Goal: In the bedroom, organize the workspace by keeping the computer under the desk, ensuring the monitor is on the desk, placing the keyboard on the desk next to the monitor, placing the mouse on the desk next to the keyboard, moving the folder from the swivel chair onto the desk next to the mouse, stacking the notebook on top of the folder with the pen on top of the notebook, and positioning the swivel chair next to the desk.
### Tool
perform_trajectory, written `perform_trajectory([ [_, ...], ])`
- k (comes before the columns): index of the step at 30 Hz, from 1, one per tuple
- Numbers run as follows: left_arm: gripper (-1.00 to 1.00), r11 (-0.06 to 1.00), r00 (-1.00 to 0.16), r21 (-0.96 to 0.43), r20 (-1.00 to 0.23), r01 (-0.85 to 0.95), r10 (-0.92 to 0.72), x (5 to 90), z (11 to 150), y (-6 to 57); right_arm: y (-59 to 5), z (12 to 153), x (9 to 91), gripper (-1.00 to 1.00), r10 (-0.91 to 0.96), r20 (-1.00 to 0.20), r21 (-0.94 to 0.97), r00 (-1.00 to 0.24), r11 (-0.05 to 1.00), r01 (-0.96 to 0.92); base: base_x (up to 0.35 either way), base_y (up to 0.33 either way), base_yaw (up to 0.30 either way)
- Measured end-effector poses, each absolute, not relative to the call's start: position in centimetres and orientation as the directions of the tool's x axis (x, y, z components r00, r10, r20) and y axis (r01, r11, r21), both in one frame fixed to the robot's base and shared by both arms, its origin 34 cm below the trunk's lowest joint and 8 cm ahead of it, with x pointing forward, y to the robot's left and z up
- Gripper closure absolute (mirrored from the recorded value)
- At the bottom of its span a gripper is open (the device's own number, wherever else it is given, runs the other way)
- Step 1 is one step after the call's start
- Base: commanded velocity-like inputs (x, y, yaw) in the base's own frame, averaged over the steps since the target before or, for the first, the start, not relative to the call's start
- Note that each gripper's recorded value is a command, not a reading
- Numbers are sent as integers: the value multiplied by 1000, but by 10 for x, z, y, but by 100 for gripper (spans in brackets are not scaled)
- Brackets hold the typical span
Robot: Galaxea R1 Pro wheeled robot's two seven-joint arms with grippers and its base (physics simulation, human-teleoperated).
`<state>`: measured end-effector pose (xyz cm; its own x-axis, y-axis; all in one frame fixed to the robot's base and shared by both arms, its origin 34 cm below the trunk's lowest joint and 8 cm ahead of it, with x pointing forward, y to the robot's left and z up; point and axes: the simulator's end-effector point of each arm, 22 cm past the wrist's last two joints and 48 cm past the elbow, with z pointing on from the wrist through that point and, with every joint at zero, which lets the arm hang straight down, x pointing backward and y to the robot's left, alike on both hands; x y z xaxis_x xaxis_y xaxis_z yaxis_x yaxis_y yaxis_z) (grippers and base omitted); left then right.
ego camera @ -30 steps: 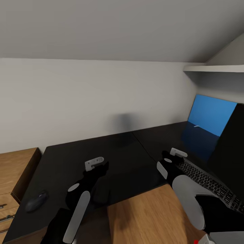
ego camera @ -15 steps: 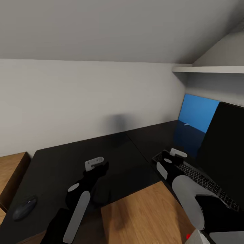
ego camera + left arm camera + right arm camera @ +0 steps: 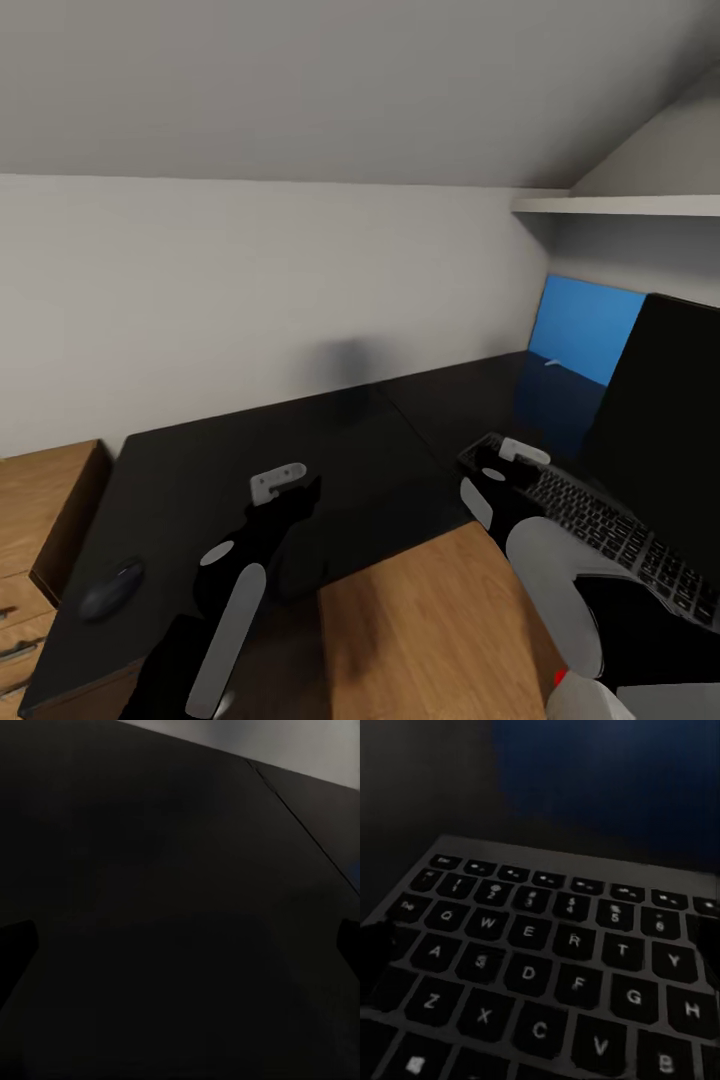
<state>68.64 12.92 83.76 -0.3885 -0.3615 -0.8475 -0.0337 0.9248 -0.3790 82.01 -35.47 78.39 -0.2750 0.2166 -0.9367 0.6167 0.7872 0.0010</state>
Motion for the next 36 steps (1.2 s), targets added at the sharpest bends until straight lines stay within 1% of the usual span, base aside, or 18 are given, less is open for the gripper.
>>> perform_trajectory([
  [8,-100,925,-388,-379,-848,-34,-362,686,838,129,-355,784,820,-100,217,-937,2,-274,788,616,-130,106,-33],
  [14,-100,925,-388,-379,-848,-33,-361,686,838,129,-354,785,820,-100,216,-937,3,-273,789,614,-11,9,-81],
  [23,-100,925,-388,-379,-848,-33,-362,686,838,129,-345,783,823,-100,221,-936,14,-275,801,598,-1,1,-5],
  [36,-100,925,-387,-379,-848,-34,-362,686,838,129,-349,776,818,-100,224,-932,7,-286,798,602,0,0,0],
])
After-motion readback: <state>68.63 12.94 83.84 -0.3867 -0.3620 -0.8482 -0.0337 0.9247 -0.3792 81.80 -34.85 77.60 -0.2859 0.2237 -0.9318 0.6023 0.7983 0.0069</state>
